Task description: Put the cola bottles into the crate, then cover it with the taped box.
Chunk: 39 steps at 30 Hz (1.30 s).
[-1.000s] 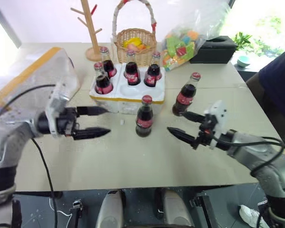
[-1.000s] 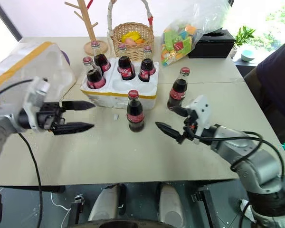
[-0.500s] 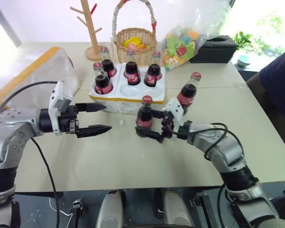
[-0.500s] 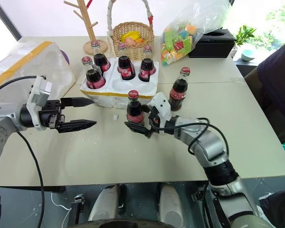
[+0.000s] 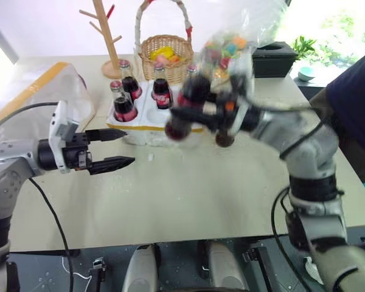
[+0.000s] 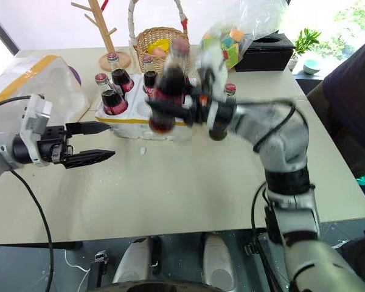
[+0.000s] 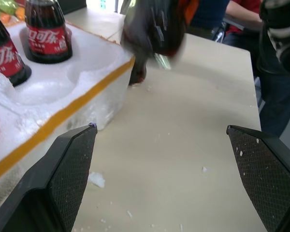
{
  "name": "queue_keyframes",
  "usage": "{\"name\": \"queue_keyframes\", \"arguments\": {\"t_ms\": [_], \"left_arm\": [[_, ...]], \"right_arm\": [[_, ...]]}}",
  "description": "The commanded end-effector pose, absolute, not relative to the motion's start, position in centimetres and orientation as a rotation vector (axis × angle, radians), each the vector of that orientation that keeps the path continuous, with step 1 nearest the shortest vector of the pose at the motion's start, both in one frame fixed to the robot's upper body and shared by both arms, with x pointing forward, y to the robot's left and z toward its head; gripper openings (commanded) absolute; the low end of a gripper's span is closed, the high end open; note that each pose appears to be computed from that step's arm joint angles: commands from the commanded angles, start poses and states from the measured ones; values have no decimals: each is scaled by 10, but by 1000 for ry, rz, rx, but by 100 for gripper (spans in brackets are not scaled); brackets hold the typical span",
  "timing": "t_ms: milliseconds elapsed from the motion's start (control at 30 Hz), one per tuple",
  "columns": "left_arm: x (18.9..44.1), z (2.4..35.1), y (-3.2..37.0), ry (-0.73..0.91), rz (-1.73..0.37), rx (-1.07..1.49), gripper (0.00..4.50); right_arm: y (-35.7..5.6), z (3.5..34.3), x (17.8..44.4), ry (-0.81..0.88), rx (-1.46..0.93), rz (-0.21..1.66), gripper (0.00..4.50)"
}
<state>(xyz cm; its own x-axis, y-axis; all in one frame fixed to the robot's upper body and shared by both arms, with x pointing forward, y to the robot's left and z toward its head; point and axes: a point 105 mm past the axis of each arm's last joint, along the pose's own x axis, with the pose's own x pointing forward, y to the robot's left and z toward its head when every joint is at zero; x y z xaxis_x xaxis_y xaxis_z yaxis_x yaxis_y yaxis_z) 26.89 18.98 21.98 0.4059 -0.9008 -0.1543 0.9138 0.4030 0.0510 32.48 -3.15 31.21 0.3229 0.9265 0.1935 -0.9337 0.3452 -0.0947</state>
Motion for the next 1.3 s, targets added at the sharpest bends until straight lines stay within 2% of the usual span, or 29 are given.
{"name": "queue_keyframes", "arguments": {"t_ms": [33, 233, 433, 567, 633, 667, 700, 833, 967, 1067, 1133, 1200, 1300], "left_arm": [[264, 231, 189, 67, -1149, 166, 450], [261, 235, 182, 40, -1164, 166, 450], [260, 236, 182, 34, -1156, 173, 450], [261, 236, 181, 27, -1155, 168, 450], [262, 236, 180, 20, -1160, 165, 450], [261, 238, 177, 13, -1174, 151, 450], [260, 239, 175, 8, -1190, 137, 450], [257, 239, 166, 14, -1248, 136, 450], [257, 235, 155, 25, -1304, 164, 450], [256, 233, 149, 27, -1343, 169, 450], [255, 232, 144, 27, -1368, 171, 450], [256, 231, 140, 30, -1390, 179, 450], [258, 231, 138, 27, -1405, 181, 450]], "right_arm": [[-20, 323, 356, -257, 9, 1119, 282], [10, 294, 390, -183, -48, 1080, 282], [29, 255, 397, -75, -97, 1112, 282], [31, 228, 406, -32, -208, 1062, 282], [31, 222, 410, -15, -237, 1031, 390], [31, 227, 408, -36, -239, 1037, 433], [30, 234, 404, -59, -229, 1046, 445], [10, 261, 383, -122, -157, 1083, 445], [-29, 274, 331, -142, -109, 1146, 445], [-61, 260, 295, -72, -103, 1151, 445], [-87, 240, 280, 14, -112, 1084, 445], [-115, 219, 275, 102, -86, 961, 445], [-147, 198, 282, 154, -100, 754, 445]]}}
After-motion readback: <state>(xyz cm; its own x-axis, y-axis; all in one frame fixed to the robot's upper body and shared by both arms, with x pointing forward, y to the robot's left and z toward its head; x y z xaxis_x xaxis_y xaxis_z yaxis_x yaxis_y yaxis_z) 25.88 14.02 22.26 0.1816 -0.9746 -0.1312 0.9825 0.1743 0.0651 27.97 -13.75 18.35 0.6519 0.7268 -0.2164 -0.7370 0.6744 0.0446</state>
